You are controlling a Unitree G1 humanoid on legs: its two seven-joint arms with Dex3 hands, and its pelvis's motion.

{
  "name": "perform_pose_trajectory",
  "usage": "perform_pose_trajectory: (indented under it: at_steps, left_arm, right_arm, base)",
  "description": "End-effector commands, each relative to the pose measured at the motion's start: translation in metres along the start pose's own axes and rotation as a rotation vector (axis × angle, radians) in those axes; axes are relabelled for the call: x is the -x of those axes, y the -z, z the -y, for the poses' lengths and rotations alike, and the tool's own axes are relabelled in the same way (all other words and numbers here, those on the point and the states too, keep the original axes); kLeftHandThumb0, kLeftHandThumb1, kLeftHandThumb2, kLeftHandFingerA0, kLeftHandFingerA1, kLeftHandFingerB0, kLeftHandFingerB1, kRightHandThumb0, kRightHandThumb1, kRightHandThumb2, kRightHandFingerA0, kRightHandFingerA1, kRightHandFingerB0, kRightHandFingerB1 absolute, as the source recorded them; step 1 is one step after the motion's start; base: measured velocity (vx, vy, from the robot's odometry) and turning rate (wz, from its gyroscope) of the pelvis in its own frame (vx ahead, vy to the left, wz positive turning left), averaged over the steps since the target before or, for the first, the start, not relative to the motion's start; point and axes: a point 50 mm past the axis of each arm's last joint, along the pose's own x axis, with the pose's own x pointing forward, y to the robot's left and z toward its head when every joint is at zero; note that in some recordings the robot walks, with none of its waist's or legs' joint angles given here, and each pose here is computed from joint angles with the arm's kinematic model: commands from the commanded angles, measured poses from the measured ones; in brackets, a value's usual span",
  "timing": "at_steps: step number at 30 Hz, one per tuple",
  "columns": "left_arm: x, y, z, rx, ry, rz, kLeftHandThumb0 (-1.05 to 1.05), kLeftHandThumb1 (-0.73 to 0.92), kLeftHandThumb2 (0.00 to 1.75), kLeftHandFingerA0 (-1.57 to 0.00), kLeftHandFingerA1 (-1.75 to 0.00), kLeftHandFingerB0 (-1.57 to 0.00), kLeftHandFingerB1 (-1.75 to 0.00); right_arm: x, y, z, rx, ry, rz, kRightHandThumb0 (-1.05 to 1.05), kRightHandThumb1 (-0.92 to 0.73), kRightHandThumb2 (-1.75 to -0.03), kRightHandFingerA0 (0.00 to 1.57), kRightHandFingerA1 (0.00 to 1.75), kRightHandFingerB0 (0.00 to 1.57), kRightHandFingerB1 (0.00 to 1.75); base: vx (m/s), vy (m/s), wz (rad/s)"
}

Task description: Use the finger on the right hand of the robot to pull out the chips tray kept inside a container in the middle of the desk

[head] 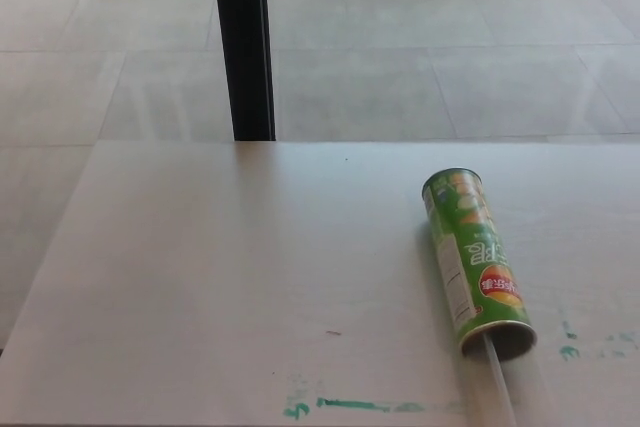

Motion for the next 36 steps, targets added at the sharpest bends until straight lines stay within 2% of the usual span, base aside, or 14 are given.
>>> perform_pose_trajectory:
  at_steps: [1, 4, 6, 10, 11, 12, 13, 19, 25, 27, 29, 31, 34, 36]
  left_arm:
    - [0.001, -0.006, -0.004, -0.041, -0.007, 0.023, -0.71, 0.72, 0.61, -0.36, -0.75, -0.4, -0.59]
    - [0.001, -0.008, -0.003, -0.054, -0.005, 0.028, -0.72, 0.72, 0.62, -0.36, -0.78, -0.42, -0.63]
    - [0.001, -0.008, -0.003, -0.067, -0.006, 0.031, -0.73, 0.72, 0.6, -0.34, -0.74, -0.41, -0.62]
    - [0.001, -0.007, -0.003, -0.029, 0.006, 0.024, -0.72, 0.72, 0.62, -0.35, -0.8, -0.4, -0.64]
    - [0.0, -0.008, -0.002, -0.018, 0.01, 0.036, -0.73, 0.71, 0.61, -0.34, -0.79, -0.42, -0.66]
    - [0.0, -0.008, -0.001, -0.02, 0.01, 0.037, -0.72, 0.7, 0.62, -0.34, -0.78, -0.42, -0.66]
    - [0.0, -0.008, -0.002, -0.017, 0.01, 0.035, -0.7, 0.71, 0.62, -0.33, -0.77, -0.41, -0.69]
    - [0.001, -0.005, -0.002, -0.015, -0.001, 0.02, -0.69, 0.72, 0.62, -0.35, -0.75, -0.37, -0.56]
    - [0.002, -0.005, -0.003, -0.04, 0.009, 0.02, -0.71, 0.73, 0.61, -0.34, -0.78, -0.39, -0.61]
    - [0.002, -0.005, -0.003, -0.065, -0.006, 0.014, -0.72, 0.73, 0.6, -0.34, -0.72, -0.43, -0.56]
    - [0.002, -0.004, -0.004, -0.052, -0.005, 0.012, -0.7, 0.74, 0.61, -0.33, -0.72, -0.41, -0.57]
    - [0.002, -0.005, -0.004, -0.039, -0.002, 0.016, -0.71, 0.71, 0.62, -0.36, -0.79, -0.4, -0.6]
    - [0.002, -0.005, -0.004, -0.049, -0.015, 0.018, -0.7, 0.73, 0.62, -0.38, -0.76, -0.41, -0.6]
    - [0.002, -0.005, -0.004, -0.039, -0.018, 0.01, -0.7, 0.72, 0.61, -0.35, -0.73, -0.41, -0.57]
  right_arm:
    - [0.003, 0.0, -0.008, -0.043, -0.064, 0.013, -0.16, -0.53, -0.61, 0.82, 1.05, 0.58, 0.6]
    - [0.006, 0.002, -0.006, -0.041, -0.063, 0.008, -0.16, -0.51, -0.6, 0.8, 0.98, 0.6, 0.6]
    - [0.004, 0.007, -0.004, -0.026, -0.052, -0.005, -0.18, -0.54, -0.58, 0.89, 1.02, 0.58, 0.6]
    - [0.005, 0.006, -0.004, -0.068, -0.048, -0.02, -0.15, -0.54, -0.6, 0.87, 1.08, 0.57, 0.61]
    - [0.002, 0.001, -0.006, -0.09, -0.048, -0.013, -0.15, -0.54, -0.59, 0.87, 1.16, 0.58, 0.6]
    - [0.002, 0.0, -0.006, -0.066, -0.048, -0.009, -0.2, -0.5, -0.7, 0.84, 1.08, 0.58, 0.65]
    - [0.003, 0.0, -0.005, -0.05, -0.049, -0.001, -0.16, -0.55, -0.6, 0.87, 1.02, 0.58, 0.61]
    - [0.004, 0.003, -0.004, -0.083, -0.067, -0.014, -0.16, -0.54, -0.62, 0.83, 1.12, 0.54, 0.65]
    - [0.007, 0.004, 0.0, -0.094, -0.052, -0.019, -0.18, -0.56, -0.61, 0.8, 1.12, 0.52, 0.64]
    - [0.006, 0.004, 0.002, -0.084, -0.05, -0.029, -0.19, -0.58, -0.59, 0.78, 0.99, 0.5, 0.63]
    - [0.007, 0.003, 0.003, -0.059, -0.058, -0.013, -0.2, -0.58, -0.58, 0.78, 0.99, 0.51, 0.62]
    - [0.006, 0.004, 0.002, -0.124, -0.075, -0.017, -0.15, -0.56, -0.61, 0.78, 1.14, 0.56, 0.63]
    - [0.006, 0.004, 0.0, -0.112, -0.076, -0.013, -0.2, -0.53, -0.69, 0.74, 1.08, 0.56, 0.67]
    - [0.005, 0.005, 0.001, -0.085, -0.066, -0.015, -0.17, -0.57, -0.59, 0.78, 1.1, 0.55, 0.63]
  base:
    - [0.0, 0.0, 0.0]
    - [0.0, 0.0, 0.0]
    - [0.0, 0.0, 0.0]
    - [0.0, 0.0, 0.0]
    - [0.0, 0.0, 0.0]
    - [0.0, 0.0, 0.0]
    - [0.0, 0.0, 0.0]
    - [0.0, 0.0, 0.0]
    - [0.0, 0.0, 0.0]
    - [0.0, 0.0, 0.0]
    - [0.0, 0.0, 0.0]
    - [0.0, 0.0, 0.0]
    - [0.0, 0.0, 0.0]
    - [0.0, 0.0, 0.0]
